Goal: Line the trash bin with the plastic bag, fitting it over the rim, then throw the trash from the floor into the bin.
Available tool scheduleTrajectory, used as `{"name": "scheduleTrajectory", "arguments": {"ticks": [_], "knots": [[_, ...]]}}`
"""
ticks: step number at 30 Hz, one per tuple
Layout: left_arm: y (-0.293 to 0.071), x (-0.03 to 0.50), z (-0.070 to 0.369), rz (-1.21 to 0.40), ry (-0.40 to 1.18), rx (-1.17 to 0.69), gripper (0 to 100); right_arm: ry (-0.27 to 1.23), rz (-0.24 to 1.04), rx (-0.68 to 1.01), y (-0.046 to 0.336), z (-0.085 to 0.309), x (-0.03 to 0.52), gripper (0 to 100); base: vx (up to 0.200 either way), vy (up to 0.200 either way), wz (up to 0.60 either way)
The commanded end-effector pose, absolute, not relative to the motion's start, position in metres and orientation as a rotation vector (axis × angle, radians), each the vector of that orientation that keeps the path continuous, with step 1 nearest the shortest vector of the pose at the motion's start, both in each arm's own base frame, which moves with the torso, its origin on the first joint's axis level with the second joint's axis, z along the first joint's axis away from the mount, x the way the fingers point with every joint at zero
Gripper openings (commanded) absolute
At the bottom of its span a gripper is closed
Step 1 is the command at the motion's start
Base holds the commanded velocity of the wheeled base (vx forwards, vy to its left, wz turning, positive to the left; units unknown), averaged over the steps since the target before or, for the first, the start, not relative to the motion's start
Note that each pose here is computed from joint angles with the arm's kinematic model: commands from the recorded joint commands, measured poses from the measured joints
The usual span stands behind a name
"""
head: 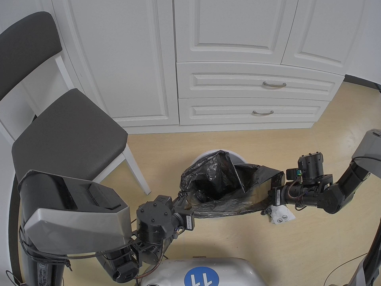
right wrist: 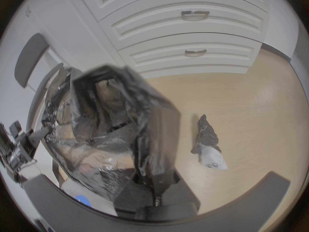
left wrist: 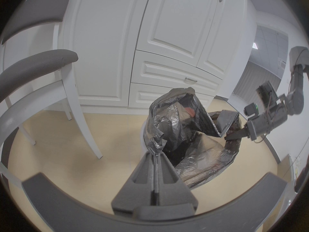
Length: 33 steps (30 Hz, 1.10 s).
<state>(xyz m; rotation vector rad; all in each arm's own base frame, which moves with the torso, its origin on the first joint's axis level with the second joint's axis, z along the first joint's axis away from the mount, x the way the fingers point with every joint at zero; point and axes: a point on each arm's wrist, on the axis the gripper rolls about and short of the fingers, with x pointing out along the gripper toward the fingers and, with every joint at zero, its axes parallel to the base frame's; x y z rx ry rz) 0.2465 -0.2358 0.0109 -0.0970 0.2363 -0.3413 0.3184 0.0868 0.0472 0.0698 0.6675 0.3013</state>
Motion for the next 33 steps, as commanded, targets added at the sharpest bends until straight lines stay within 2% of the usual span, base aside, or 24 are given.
{"name": "scheduleTrajectory", "arguments": {"ticks": [1, 6, 12, 17, 20, 26, 33], "knots": [[-0.23, 0.241, 0.007, -0.351, 0.265, -0.064, 0, 0.643, 0.325, 0.014, 0.084, 0.069, 0.305, 0, 0.0, 0.0, 0.0], [-0.23, 0.235, -0.008, -0.391, 0.318, -0.03, 0, 0.703, 0.372, -0.078, 0.089, 0.056, 0.292, 0, 0.0, 0.0, 0.0], [-0.233, 0.238, -0.029, -0.388, 0.358, -0.009, 0, 0.764, 0.405, -0.098, 0.102, 0.035, 0.291, 0, 0.0, 0.0, 0.0], [-0.236, 0.246, -0.035, -0.377, 0.353, -0.025, 0, 0.804, 0.351, -0.122, 0.106, 0.011, 0.304, 0, 0.0, 0.0, 0.0], [-0.239, 0.252, -0.039, -0.369, 0.347, -0.04, 0, 0.781, 0.302, -0.118, 0.109, -0.002, 0.316, 0, 0.0, 0.0, 0.0], [-0.245, 0.264, -0.045, -0.347, 0.321, -0.06, 0, 0.631, 0.239, 0.034, 0.118, -0.02, 0.345, 0, 0.0, 0.0, 0.0], [-0.246, 0.269, -0.051, -0.326, 0.319, -0.057, 0, 0.627, 0.224, 0.046, 0.117, -0.022, 0.348, 0, 0.0, 0.0, 0.0]]}}
